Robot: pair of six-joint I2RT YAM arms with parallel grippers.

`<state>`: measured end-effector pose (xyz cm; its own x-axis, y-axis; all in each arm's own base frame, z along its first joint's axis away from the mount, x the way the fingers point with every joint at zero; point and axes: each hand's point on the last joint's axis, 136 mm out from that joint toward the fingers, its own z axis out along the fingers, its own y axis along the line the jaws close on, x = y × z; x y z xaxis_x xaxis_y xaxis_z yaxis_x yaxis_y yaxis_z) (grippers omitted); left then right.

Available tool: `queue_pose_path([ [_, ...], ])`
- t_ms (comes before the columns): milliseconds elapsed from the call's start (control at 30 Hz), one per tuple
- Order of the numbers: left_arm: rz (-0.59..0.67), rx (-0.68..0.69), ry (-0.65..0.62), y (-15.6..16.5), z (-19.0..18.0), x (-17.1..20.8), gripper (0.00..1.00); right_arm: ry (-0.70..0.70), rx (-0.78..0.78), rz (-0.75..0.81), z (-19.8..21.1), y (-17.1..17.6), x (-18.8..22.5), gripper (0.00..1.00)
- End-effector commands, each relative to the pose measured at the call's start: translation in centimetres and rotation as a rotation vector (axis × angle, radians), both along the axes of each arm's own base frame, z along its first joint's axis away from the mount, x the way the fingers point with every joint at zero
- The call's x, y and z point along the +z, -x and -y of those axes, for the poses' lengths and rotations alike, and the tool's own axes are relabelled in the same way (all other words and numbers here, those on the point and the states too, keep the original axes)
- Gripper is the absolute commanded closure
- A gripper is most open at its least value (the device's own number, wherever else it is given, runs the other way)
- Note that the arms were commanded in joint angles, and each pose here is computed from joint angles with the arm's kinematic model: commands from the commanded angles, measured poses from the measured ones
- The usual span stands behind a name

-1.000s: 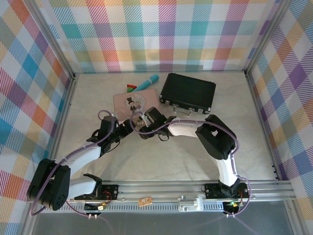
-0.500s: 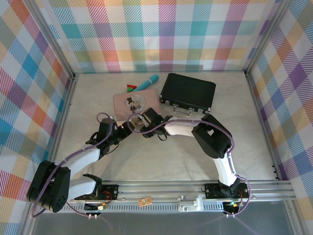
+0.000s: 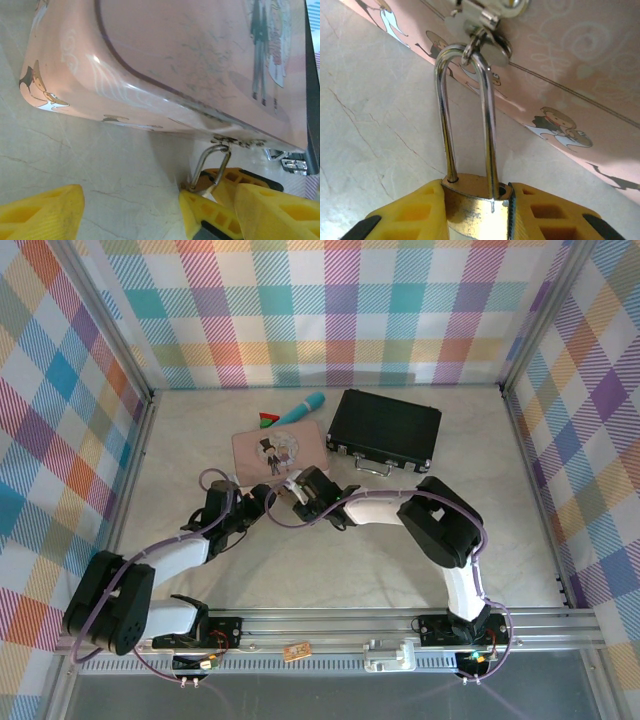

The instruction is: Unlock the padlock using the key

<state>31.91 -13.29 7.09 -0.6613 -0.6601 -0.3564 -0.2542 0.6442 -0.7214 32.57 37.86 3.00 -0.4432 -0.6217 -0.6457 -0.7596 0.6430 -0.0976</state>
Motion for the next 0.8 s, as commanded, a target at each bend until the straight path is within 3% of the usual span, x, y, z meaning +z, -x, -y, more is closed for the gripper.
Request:
queue_pose_path([
  [0,0.011,0.018,0.047,-0.9,0.2,0.0,0.22,0.097,0.07,0.106,0.8,-0.4,0.6,0.85],
  [167,0.021,0.017,0.033,-1.9,0.4,-0.1,0.22,0.157,0.138,0.232,0.9,-0.7,1.4,0.88],
  [400,0.033,0.012,0.052,-2.5,0.8,0.2,0.22,0.218,0.27,0.515,-1.0,-1.1,3.3,1.0],
  [533,0.063,0.028,0.057,-2.1,0.4,1.0,0.22,0.213,0.292,0.65,-1.6,-1.8,4.9,1.0],
  [767,0.095,0.028,0.061,-1.6,0.1,2.4,0.22,0.157,0.343,0.695,-2.9,-1.5,5.8,1.0],
])
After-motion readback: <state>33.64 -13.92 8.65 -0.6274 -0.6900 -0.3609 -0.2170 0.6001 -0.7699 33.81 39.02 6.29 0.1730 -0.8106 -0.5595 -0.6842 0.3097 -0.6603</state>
